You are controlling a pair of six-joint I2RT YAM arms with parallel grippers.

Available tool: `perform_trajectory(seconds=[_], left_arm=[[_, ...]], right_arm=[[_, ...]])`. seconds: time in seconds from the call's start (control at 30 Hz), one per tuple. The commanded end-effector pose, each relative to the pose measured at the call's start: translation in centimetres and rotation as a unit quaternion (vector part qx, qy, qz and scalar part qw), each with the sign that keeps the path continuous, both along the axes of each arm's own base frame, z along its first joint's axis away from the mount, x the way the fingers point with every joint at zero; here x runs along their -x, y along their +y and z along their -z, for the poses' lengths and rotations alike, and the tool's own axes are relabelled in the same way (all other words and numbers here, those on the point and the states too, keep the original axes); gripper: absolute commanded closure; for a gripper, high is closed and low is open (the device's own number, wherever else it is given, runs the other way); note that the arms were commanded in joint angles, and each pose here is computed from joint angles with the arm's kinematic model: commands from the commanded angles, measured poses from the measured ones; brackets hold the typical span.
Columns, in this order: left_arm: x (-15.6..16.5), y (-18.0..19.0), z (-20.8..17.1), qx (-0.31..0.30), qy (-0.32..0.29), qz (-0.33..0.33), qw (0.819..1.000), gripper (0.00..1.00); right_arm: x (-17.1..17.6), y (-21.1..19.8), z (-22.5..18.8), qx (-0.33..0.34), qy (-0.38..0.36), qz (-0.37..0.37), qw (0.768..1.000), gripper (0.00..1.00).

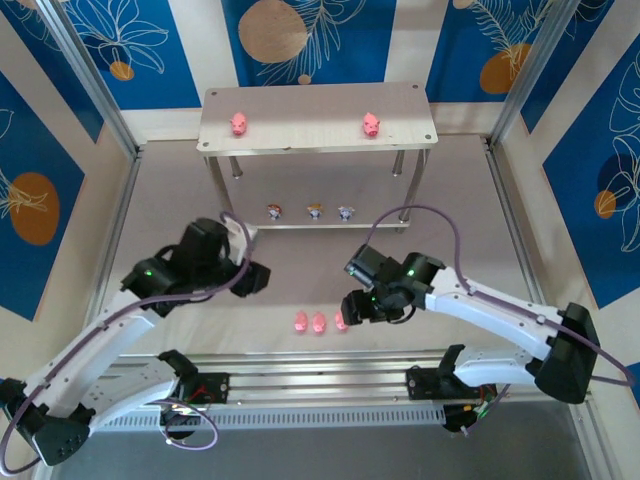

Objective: Place and organize the plastic toys onto the shelf

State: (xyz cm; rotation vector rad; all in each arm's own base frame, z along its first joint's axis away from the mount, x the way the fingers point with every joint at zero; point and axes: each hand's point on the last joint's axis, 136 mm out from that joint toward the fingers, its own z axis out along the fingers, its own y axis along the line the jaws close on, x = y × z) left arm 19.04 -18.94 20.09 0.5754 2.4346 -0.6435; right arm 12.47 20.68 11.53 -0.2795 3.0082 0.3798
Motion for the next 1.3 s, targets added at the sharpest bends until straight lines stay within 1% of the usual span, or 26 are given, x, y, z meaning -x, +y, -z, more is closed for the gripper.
perform_trajectory(seconds=[0.0,0.13,0.3,0.53,0.67,0.93,1.07,1.17,1.27], left_arm=[[-0.2,-0.4,0.9,0.033,0.015,-0.038,0.999,0.56],[-0.4,-0.3,1.0,0.024,0.011,-0.038,0.999,0.56],[-0.7,-0.8,0.9,0.023,0.013,-0.031,0.999,0.56],[-0.9,-0.7,1.0,0.02,0.01,-0.033,0.999,0.56],[-0.8,-0.5,1.1,0.016,0.009,-0.034,0.999,0.56],[-0.8,-0.2,1.3,0.009,0.006,-0.036,0.999,0.56],[-0.8,0.0,1.4,0.004,0.004,-0.036,0.999,0.56],[-0.9,0.1,1.5,0.0,0.004,-0.039,0.999,0.56],[-0.9,0.3,1.5,-0.001,0.002,-0.04,0.999,0.56]], right_arm=[[-0.2,1.7,1.5,-0.011,0.016,0.022,1.0,0.39],[-0.8,3.0,3.3,-0.01,0.024,0.009,1.0,0.42],[-1.3,3.4,5.1,0.023,0.039,0.002,0.999,0.42],[-1.9,3.8,6.2,0.041,0.043,-0.006,0.998,0.42],[-2.1,3.9,6.9,0.05,0.048,-0.011,0.998,0.45],[-2.3,4.0,8.0,0.064,0.062,-0.016,0.996,0.48],[-2.4,4.1,8.1,0.066,0.062,-0.019,0.996,0.56],[-2.5,4.2,8.2,0.067,0.062,-0.021,0.996,0.66],[-2.6,4.1,7.8,0.067,0.056,-0.021,0.996,0.85]])
